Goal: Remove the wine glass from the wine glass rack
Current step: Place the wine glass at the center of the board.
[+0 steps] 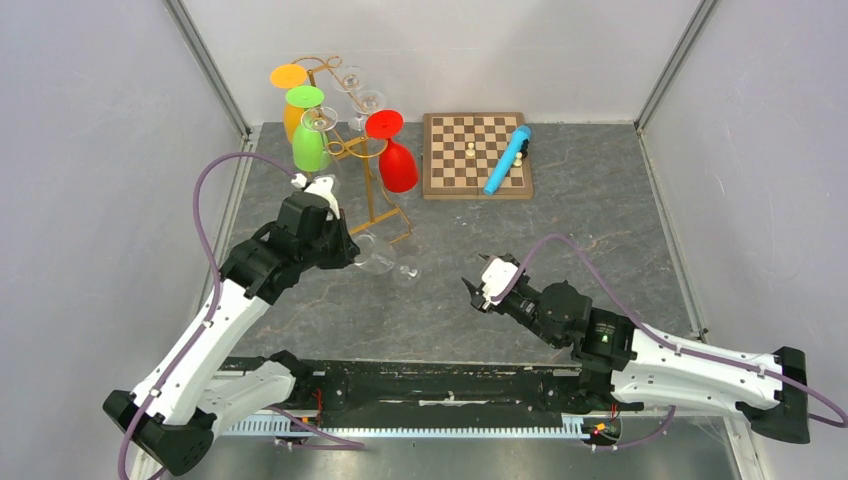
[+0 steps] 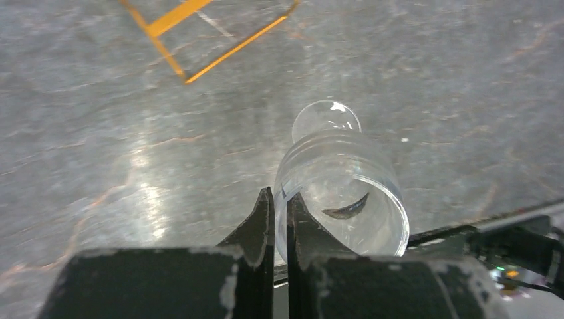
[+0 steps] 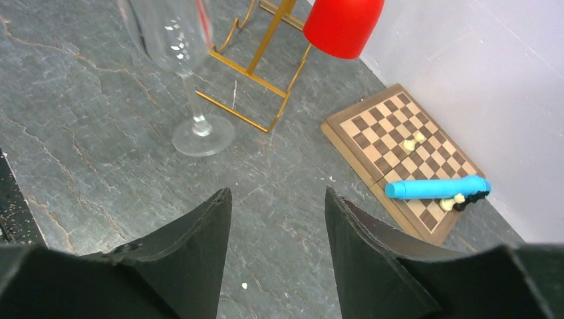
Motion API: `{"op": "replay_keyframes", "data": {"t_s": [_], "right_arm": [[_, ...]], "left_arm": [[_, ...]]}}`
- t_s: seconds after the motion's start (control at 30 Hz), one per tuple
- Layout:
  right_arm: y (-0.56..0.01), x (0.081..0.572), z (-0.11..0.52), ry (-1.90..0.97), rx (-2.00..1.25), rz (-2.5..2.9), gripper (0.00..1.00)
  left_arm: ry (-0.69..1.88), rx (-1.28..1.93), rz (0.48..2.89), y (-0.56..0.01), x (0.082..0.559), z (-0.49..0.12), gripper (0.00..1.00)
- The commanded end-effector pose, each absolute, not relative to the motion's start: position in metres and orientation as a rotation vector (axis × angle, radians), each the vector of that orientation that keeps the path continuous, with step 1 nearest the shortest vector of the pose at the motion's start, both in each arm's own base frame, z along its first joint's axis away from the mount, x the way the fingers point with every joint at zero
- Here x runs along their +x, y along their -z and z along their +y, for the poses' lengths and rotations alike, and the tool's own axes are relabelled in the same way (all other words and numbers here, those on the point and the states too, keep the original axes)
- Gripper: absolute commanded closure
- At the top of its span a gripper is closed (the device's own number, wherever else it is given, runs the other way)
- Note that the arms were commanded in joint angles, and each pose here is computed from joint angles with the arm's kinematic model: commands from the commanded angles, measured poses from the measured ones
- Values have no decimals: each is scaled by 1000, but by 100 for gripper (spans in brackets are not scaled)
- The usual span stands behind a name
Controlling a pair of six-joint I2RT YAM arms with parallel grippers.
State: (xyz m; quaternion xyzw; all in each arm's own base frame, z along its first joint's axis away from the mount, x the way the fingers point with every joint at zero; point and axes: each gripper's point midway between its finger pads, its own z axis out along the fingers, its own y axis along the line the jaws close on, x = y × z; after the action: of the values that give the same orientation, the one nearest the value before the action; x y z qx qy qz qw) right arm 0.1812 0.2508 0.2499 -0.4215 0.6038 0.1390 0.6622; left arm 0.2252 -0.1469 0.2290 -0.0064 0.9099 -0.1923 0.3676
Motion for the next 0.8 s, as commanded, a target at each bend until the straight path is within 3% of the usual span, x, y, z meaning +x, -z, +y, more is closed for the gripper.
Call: {"op": "replay_keyframes", "data": {"t_s": [0.0, 0.33, 0.77], "right_arm": [[-252, 188, 249, -321, -843, 1404, 43], [-235, 191, 257, -333, -822, 1469, 39], [-227, 187, 266, -387, -838, 1460, 38]], "left_arm": [[210, -12, 2299, -239, 229, -103, 98], [-102, -27, 2328, -227, 232, -60, 98], [-172, -167, 2368, -220, 259, -33, 98]]}}
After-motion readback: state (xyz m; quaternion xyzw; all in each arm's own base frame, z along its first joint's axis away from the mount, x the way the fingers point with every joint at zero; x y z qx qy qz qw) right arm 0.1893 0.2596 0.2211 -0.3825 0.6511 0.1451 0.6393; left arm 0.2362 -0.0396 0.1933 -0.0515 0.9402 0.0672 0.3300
